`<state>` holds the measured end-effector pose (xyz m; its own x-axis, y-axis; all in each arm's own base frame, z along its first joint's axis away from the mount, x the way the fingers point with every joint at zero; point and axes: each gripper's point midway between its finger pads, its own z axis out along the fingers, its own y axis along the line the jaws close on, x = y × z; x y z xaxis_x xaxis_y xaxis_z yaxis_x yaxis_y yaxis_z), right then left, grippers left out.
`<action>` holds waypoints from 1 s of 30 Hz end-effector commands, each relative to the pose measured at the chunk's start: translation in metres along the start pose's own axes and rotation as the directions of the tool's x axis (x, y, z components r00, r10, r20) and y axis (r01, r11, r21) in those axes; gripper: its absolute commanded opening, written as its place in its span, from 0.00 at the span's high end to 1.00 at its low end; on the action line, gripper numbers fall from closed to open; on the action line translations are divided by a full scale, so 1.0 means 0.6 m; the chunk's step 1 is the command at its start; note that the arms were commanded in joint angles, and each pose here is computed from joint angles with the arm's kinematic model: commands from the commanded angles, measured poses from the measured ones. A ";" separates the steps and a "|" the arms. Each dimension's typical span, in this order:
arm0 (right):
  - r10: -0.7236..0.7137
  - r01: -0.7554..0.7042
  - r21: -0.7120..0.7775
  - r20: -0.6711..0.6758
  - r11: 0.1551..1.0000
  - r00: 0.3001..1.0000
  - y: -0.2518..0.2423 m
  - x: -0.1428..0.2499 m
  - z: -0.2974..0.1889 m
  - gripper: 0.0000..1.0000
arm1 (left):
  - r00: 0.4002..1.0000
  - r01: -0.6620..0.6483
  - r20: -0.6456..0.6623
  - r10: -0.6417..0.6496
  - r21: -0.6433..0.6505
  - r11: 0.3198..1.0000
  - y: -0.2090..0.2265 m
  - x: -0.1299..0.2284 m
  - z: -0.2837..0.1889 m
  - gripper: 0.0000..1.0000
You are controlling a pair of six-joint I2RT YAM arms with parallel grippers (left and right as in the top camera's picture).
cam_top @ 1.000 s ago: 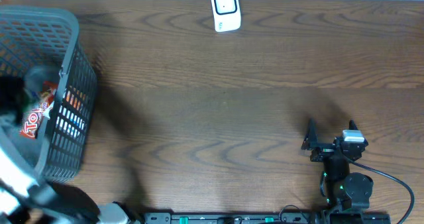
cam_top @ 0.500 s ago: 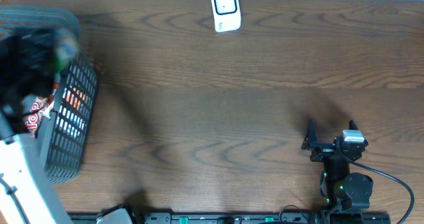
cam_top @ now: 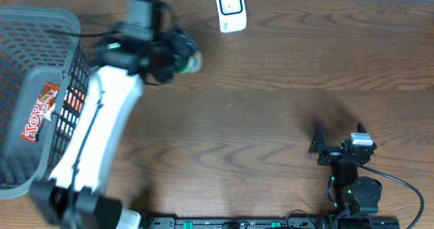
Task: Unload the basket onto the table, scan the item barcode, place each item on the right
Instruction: 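Carry the bottle to the scanner and place it on the table center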
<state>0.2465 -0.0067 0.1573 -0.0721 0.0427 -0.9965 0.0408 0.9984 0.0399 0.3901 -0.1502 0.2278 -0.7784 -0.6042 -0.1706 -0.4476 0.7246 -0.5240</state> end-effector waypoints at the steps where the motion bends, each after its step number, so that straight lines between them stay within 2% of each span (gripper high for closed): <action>1: 0.012 -0.012 -0.006 -0.004 1.000 1.000 0.003 0.002 0.000 0.01 | 0.999 -0.047 0.006 0.048 -0.096 0.994 0.002 0.015 0.054 0.27; 6: 0.012 -0.012 -0.006 -0.004 1.000 1.000 0.003 0.002 0.000 0.01 | 0.992 -0.123 -0.062 0.110 -0.263 0.957 0.036 0.065 0.156 0.27; 9: 0.012 -0.012 -0.006 -0.004 1.000 1.000 0.003 0.002 0.000 0.01 | 0.994 -0.099 -0.070 0.080 -0.343 0.934 0.058 0.085 0.202 0.27; 14: 0.012 -0.012 -0.006 -0.004 1.000 1.000 0.003 0.002 0.000 0.01 | 0.995 0.089 0.000 -0.099 -0.452 0.887 0.099 0.103 0.260 0.27; 18: 0.012 -0.012 -0.006 -0.003 1.000 1.000 0.003 0.002 0.000 0.01 | 0.965 0.252 0.058 -0.257 -0.492 0.833 0.121 0.117 0.288 0.27; 21: 0.012 -0.012 -0.006 -0.004 1.000 1.000 0.003 0.002 0.000 0.01 | 0.951 0.297 0.074 -0.302 -0.501 0.813 0.126 0.124 0.297 0.26; 25: 0.012 -0.012 -0.006 -0.003 1.000 1.000 0.003 0.002 0.000 0.01 | 0.956 0.275 0.053 -0.287 -0.493 0.826 0.119 0.126 0.290 0.14; 26: 0.012 -0.012 -0.006 -0.004 1.000 1.000 0.003 0.002 0.000 0.01 | 0.963 0.253 0.042 -0.267 -0.488 0.835 0.116 0.125 0.284 0.05; 27: 0.012 -0.012 -0.006 -0.003 1.000 1.000 0.003 0.002 0.000 0.01 | 0.969 0.231 0.032 -0.246 -0.480 0.847 0.111 0.123 0.277 0.02; 30: 0.012 -0.012 -0.006 -0.004 1.000 1.000 0.003 0.002 0.000 0.01 | 0.981 0.181 0.016 -0.195 -0.441 0.879 0.090 0.116 0.245 0.00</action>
<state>0.2465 -0.0067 0.1572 -0.0725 0.0427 -0.9965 0.0404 0.9984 0.0399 0.3694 -0.1990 0.0265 -0.6346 -0.7716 -0.0437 -0.7704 0.6361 -0.0425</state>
